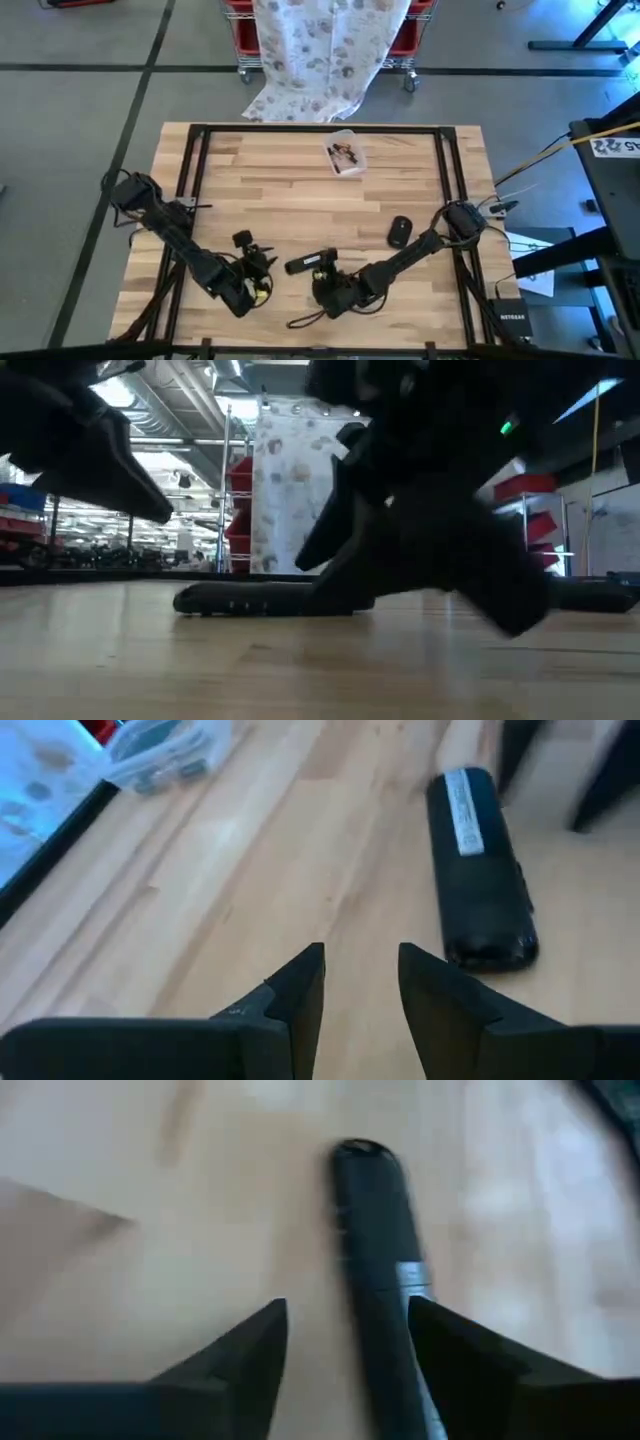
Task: Insert battery
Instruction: Close the remote control cover, then move the wireless mouse to the center of the table
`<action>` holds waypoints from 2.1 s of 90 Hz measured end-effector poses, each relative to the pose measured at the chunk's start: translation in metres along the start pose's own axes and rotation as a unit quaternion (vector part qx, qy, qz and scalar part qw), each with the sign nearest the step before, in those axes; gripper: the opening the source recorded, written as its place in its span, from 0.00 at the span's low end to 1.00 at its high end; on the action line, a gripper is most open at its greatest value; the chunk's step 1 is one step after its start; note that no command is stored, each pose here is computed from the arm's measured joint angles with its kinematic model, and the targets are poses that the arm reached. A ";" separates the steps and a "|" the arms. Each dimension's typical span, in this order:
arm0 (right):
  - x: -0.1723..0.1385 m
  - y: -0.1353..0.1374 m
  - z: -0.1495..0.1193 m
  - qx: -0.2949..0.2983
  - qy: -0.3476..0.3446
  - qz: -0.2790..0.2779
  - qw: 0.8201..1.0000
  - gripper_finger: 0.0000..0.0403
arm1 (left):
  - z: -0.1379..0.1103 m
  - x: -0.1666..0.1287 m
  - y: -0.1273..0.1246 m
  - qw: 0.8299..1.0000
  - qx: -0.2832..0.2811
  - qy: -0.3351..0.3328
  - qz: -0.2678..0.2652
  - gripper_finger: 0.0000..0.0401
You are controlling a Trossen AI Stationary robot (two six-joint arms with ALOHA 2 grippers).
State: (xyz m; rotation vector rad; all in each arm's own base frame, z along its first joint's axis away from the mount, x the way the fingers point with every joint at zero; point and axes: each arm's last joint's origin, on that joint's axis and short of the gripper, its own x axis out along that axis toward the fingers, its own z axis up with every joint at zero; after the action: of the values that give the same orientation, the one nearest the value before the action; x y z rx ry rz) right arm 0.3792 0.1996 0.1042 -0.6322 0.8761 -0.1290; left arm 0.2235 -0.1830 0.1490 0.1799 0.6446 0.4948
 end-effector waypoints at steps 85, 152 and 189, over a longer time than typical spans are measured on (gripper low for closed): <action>0.055 -0.149 -0.014 0.254 0.008 0.300 0.920 0.13 | 0.002 -0.017 -0.022 0.997 0.007 -0.058 -0.056 0.28; -0.057 -0.169 -0.011 0.220 0.138 0.146 0.955 0.57 | 0.005 -0.010 -0.020 0.997 -0.012 -0.046 -0.055 0.28; -0.149 -0.097 -0.099 0.282 0.334 0.011 0.899 0.57 | 0.003 -0.014 -0.023 0.997 -0.011 -0.049 -0.063 0.28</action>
State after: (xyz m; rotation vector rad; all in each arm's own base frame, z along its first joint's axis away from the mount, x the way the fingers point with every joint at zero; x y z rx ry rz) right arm 0.2235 0.1277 0.2132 -0.0101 1.4312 -0.5846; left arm 0.2240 -0.2099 0.1518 0.1421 0.5502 0.3694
